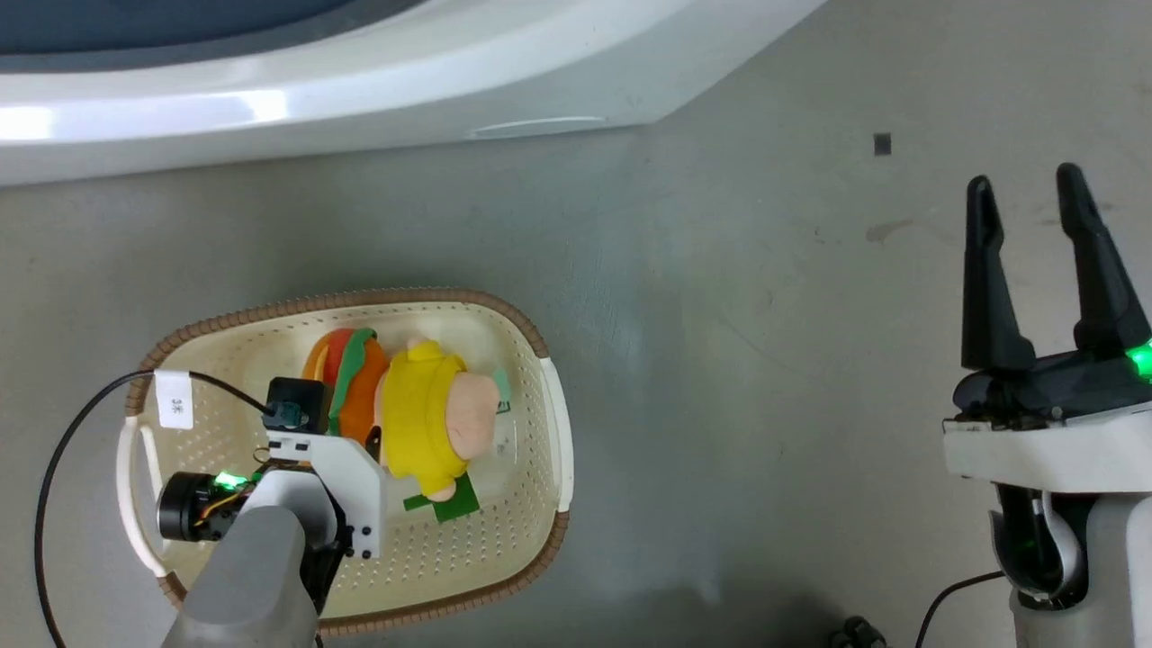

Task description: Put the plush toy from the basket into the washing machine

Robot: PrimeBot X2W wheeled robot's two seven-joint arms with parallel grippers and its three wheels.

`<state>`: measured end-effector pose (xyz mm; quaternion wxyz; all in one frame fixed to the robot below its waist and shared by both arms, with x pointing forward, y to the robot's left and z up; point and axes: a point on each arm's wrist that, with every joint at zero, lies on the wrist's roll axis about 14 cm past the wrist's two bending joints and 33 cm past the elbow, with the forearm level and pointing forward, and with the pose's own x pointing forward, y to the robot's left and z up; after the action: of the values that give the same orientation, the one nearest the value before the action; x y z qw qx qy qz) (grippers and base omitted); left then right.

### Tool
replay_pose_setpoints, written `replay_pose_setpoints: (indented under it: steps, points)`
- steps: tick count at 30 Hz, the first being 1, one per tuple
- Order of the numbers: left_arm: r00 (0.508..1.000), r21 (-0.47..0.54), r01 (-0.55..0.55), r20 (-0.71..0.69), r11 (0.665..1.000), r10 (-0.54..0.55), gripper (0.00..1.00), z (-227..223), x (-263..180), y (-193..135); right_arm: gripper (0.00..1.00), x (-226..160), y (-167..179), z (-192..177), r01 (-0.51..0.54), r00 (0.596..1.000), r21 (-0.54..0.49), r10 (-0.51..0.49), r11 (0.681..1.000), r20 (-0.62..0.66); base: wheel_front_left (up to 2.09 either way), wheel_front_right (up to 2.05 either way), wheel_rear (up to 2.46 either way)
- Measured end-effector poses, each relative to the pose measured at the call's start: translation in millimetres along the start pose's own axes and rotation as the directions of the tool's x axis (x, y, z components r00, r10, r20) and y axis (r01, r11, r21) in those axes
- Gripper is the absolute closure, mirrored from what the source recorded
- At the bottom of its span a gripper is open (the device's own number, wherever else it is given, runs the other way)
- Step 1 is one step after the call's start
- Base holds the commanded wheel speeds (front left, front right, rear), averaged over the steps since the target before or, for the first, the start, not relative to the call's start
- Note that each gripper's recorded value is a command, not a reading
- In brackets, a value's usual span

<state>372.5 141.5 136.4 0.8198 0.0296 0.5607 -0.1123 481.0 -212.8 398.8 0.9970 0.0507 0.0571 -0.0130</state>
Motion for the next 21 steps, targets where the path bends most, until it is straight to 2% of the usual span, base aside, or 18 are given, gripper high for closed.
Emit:
replay_pose_setpoints:
  steps: [14,15,16,21]
  points:
    - [0.992,-0.013,0.013,-0.124,1.0,-0.015,0.0,-31.2,25.8,-2.3,0.0,12.6,-6.3,-16.5,0.011,1.0,0.0,-0.011,1.0,0.001,0.0,0.0,0.0]
    - [0.991,-0.002,0.019,-0.136,1.0,-0.019,0.31,-34.0,28.6,-3.4,0.0,14.5,-7.3,-17.5,0.013,1.0,-0.002,-0.013,1.0,0.004,0.0,0.0,0.0]
    - [0.99,0.002,0.024,-0.139,1.0,-0.023,1.0,-35.0,29.5,-4.2,0.0,14.7,-7.7,-18.2,0.014,1.0,-0.002,-0.014,1.0,0.006,0.0,0.0,0.0]
    - [0.989,-0.002,0.027,-0.148,1.0,-0.027,1.0,-38.1,28.4,-4.2,0.0,16.4,-6.9,-14.6,0.012,1.0,0.001,-0.012,1.0,0.024,0.0,0.0,0.0]
